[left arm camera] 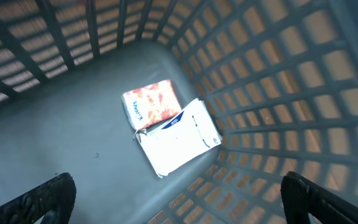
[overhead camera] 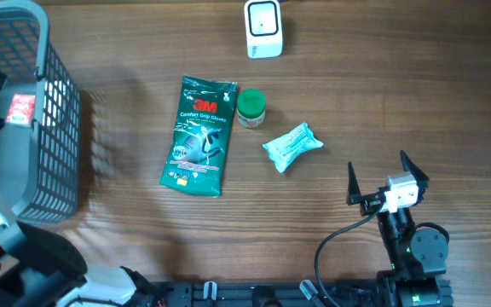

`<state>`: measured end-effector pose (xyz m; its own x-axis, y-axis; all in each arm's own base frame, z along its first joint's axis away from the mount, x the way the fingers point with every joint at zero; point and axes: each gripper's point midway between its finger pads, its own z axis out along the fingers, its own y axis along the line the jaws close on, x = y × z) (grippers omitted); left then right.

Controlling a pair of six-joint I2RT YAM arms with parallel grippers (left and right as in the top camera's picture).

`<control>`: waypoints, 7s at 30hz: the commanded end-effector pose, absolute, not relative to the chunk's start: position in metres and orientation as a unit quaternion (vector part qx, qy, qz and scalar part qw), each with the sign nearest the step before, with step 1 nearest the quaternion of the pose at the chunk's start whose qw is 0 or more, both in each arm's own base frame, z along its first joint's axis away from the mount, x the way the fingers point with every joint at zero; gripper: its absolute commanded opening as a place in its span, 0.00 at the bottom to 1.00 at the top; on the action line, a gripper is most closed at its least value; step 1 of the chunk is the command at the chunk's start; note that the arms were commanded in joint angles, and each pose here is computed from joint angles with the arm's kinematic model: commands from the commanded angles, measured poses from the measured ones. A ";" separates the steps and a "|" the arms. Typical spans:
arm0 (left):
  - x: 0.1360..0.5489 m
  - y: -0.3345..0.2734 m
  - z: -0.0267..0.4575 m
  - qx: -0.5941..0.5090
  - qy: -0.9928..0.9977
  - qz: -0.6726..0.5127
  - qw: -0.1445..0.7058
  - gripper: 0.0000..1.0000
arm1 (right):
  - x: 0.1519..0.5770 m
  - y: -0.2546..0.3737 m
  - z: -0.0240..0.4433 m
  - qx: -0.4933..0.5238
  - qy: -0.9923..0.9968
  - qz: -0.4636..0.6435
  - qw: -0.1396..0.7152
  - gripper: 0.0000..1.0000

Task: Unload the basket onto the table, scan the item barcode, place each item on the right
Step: 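Reach the left gripper into the basket and grasp the white tissue pack, then carry the white tissue pack and drop it below the wipes pack, then reach the left gripper into the basket and grasp the red Kleenex pack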

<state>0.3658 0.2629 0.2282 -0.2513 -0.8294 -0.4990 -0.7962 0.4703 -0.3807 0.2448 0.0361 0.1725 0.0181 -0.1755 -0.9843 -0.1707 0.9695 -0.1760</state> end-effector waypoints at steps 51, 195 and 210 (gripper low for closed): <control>0.416 0.233 0.166 -0.493 0.811 -0.120 0.291 0.04 | 0.245 0.036 0.173 -0.123 0.699 -0.005 0.704 1.00; 0.402 0.296 0.154 -0.222 0.911 0.058 0.342 1.00 | 0.245 0.036 0.173 -0.123 0.699 -0.005 0.704 1.00; 0.445 0.296 0.052 -0.037 0.946 0.074 0.314 1.00 | 0.245 0.036 0.173 -0.123 0.699 -0.005 0.704 1.00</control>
